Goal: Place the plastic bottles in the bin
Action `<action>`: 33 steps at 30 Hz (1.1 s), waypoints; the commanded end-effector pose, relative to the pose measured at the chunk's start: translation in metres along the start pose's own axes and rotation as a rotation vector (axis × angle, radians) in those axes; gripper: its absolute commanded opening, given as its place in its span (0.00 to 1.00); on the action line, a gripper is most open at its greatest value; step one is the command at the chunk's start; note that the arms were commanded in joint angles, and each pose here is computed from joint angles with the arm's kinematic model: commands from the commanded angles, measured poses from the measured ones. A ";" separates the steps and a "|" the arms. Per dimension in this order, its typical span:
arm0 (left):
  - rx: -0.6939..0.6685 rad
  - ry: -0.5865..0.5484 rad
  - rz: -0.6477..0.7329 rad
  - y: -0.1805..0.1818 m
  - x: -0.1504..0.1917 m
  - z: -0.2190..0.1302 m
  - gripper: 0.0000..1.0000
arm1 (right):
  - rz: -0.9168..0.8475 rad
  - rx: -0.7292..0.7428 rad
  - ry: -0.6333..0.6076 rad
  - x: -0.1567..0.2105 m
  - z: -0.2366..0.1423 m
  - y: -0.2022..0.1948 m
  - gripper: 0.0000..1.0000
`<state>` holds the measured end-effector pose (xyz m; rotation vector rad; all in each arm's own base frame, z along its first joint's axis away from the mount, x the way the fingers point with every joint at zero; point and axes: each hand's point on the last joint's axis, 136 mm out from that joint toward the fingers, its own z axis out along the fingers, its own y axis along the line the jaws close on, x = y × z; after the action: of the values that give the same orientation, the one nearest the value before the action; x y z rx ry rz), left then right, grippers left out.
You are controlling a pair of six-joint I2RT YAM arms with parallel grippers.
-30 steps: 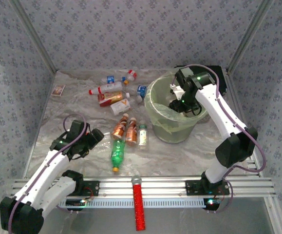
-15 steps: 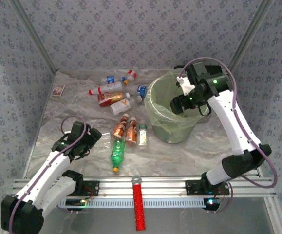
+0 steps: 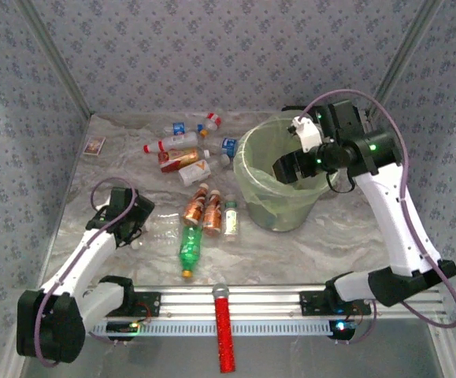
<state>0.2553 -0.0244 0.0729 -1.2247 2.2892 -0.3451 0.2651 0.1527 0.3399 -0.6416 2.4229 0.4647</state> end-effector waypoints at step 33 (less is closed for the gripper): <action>0.085 0.053 0.131 -0.062 -0.015 -0.003 0.95 | -0.151 -0.064 -0.118 -0.038 -0.001 0.031 0.88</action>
<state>0.3180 -0.0497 0.1264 -1.0007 2.2852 -0.4724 0.2757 0.1934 0.3626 -0.7777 2.2547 0.5396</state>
